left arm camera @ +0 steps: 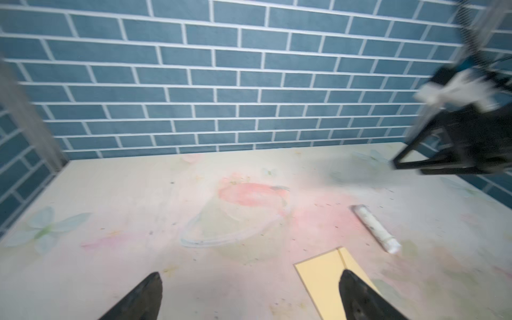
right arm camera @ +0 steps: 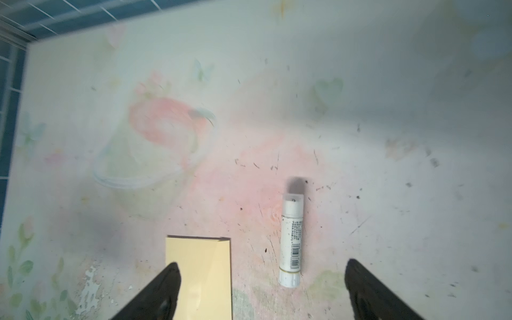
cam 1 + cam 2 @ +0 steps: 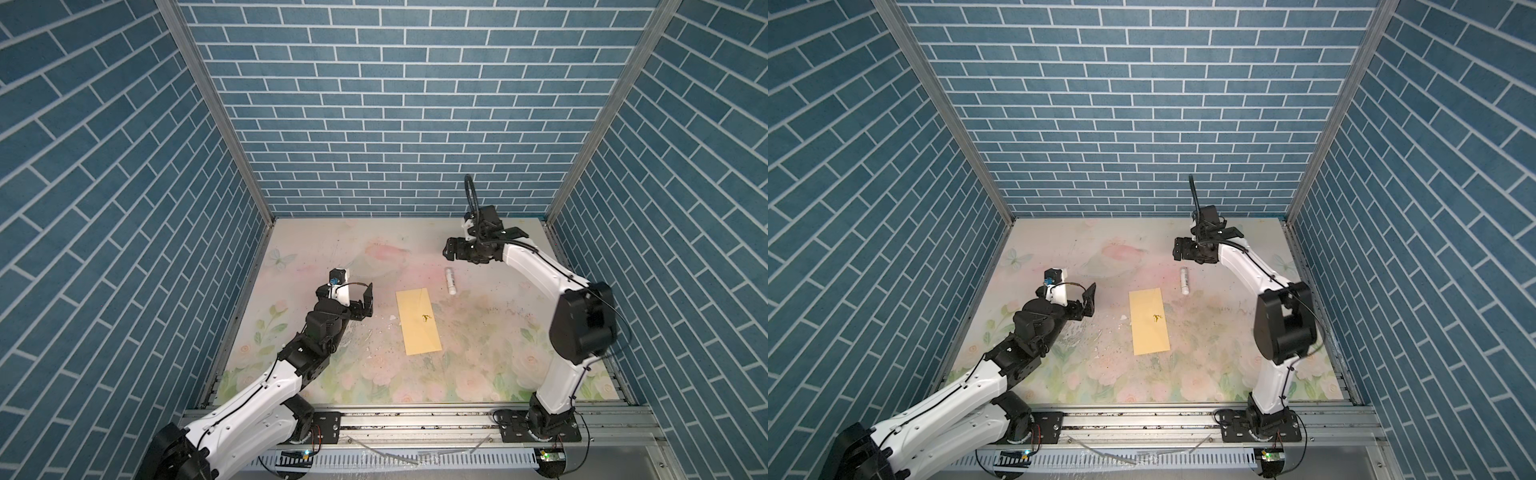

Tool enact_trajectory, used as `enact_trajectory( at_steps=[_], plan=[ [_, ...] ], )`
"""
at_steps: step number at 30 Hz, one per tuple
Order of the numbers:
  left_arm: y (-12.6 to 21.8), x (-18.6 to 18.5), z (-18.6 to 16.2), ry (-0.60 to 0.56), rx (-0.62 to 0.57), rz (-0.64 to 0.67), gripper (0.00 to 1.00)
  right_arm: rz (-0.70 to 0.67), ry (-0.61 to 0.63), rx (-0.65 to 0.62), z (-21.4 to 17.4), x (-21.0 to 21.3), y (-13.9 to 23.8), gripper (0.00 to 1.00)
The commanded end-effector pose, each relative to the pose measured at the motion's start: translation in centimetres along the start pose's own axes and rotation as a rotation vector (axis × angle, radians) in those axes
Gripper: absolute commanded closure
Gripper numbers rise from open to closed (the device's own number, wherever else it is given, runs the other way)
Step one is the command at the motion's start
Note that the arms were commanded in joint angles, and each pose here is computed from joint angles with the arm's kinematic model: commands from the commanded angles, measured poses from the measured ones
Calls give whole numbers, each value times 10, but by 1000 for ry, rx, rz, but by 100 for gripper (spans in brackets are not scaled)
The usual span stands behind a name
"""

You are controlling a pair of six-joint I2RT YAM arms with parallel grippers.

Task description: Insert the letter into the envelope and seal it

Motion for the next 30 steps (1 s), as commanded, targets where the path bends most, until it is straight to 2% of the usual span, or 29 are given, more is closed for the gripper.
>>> enact_trajectory(
  at_steps=[1,5,8,12,16,19,23,30],
  plan=[
    [-3,25,7,-74,-32,171,0,-95,93,-138,-7,-10,37,5],
    [-8,49,1,-124,-27,277,0,-216,154,-293,-33,-26,66,1],
    [-8,65,-6,-144,-38,334,0,-346,151,-382,-57,-46,75,1],
    [-8,86,-21,-147,-38,405,0,-527,92,-440,-92,-83,71,1],
    [-12,100,-38,-146,-36,426,0,-707,50,-436,-119,-119,60,2],
    [-18,106,-46,-151,-25,422,0,-741,20,-404,-124,-137,54,4],
    [-27,109,-57,-171,-31,419,0,-781,58,-461,-128,-150,42,4],
    [-44,115,-56,-175,-15,386,0,-755,76,-497,-136,-171,21,6]
  ],
)
Point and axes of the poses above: each gripper's point midway between its finger pads, its own y axis back along the fingers, its own x axis along the line the jaws close on, z = x × y, the point moved 8 cm from there along y, back along the fingers, and after that the axes turned 4 degrees about y, right-handed, at the moved point
